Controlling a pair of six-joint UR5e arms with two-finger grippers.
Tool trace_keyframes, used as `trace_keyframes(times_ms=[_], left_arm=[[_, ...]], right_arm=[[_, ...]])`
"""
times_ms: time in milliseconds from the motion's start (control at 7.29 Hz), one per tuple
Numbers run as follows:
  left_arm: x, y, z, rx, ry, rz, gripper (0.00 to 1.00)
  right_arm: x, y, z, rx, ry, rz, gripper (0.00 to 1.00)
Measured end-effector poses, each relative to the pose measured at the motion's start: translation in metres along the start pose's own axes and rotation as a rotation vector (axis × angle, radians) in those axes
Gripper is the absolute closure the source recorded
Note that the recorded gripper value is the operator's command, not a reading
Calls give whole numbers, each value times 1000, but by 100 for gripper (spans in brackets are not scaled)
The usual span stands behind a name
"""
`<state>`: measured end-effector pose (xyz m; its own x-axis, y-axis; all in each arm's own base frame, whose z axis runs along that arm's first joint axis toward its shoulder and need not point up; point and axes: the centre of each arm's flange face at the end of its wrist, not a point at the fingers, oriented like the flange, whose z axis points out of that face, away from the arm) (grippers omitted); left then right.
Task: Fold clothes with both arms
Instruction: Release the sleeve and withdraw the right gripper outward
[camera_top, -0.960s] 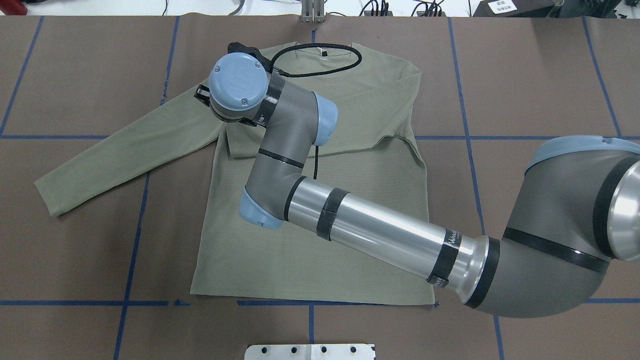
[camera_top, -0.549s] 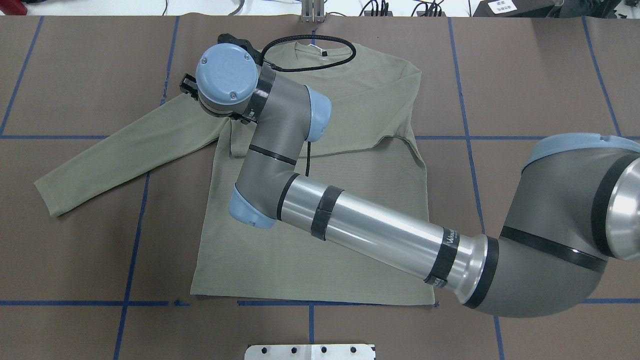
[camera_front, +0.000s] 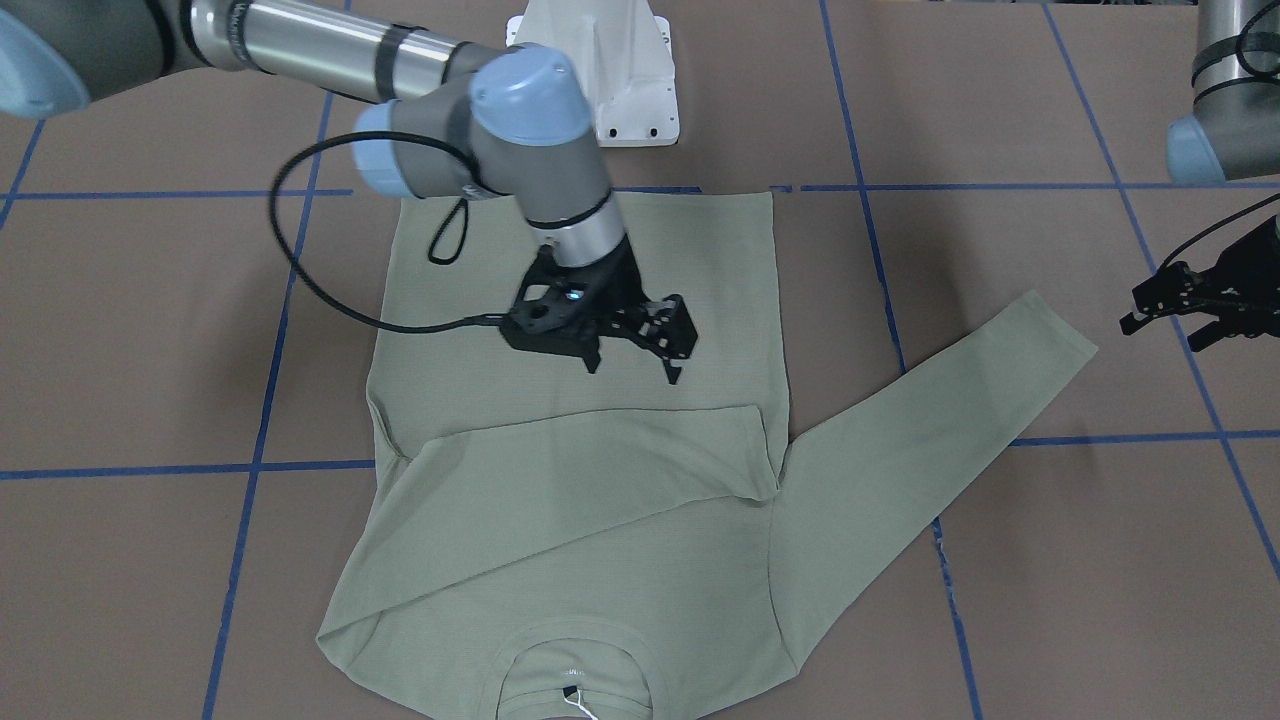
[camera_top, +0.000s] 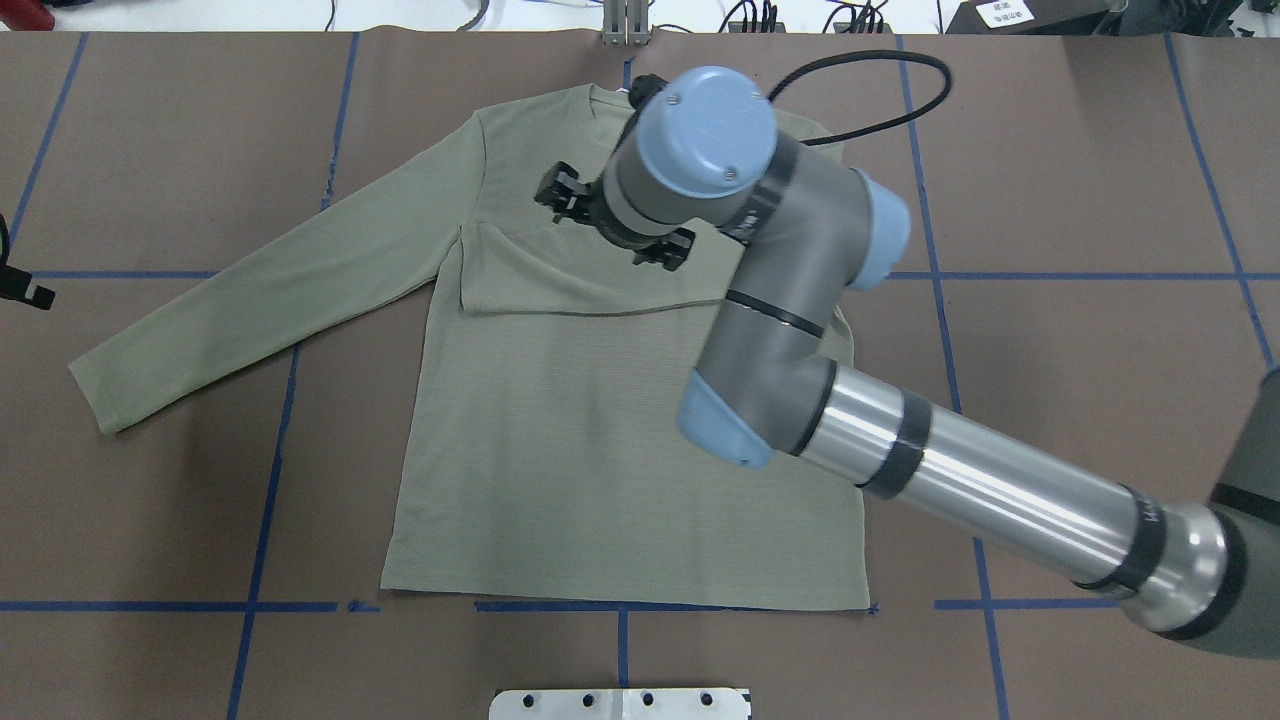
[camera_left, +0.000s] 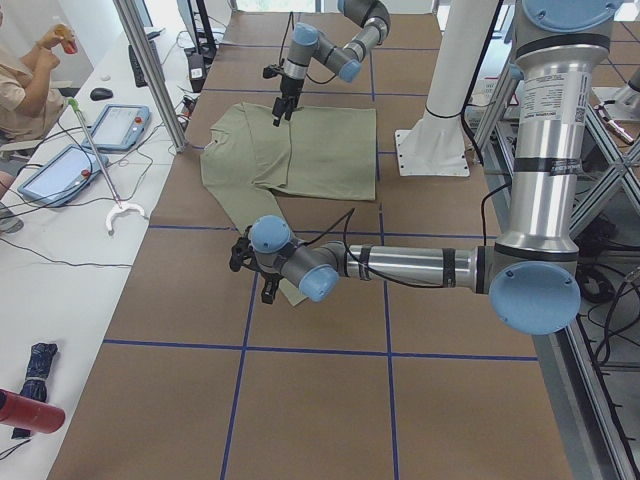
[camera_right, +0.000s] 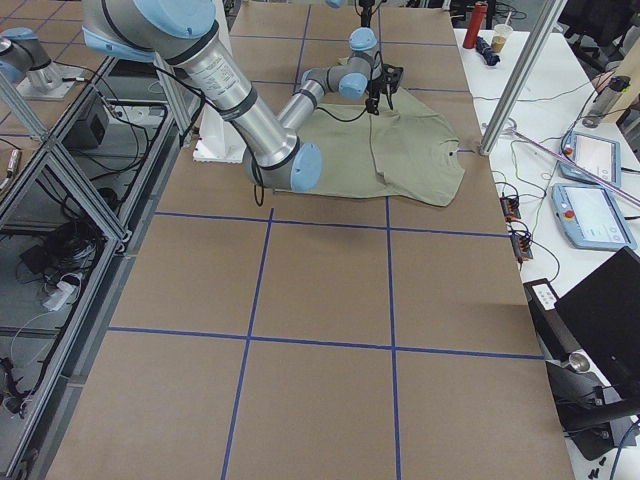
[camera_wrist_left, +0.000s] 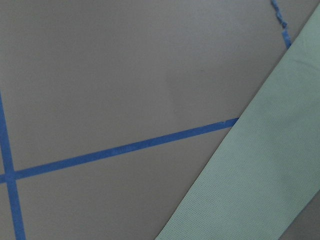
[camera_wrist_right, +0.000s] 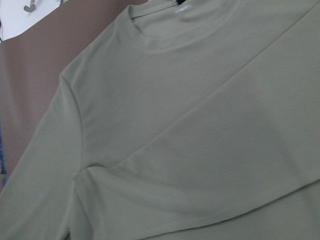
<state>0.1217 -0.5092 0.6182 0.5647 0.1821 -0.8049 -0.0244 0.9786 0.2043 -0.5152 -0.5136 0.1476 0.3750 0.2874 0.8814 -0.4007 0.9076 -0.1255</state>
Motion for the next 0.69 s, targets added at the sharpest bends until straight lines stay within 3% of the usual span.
trace_keyframes(times_ms=[274,686], left_arm=[[-13,10,25,-22,-3,-15,11],[-9,11,56,-72,-5,-6,18]], right_arm=[[97,-33,-35,-20,31,-45,0],[186,-83,-59,-11,99,11,0]])
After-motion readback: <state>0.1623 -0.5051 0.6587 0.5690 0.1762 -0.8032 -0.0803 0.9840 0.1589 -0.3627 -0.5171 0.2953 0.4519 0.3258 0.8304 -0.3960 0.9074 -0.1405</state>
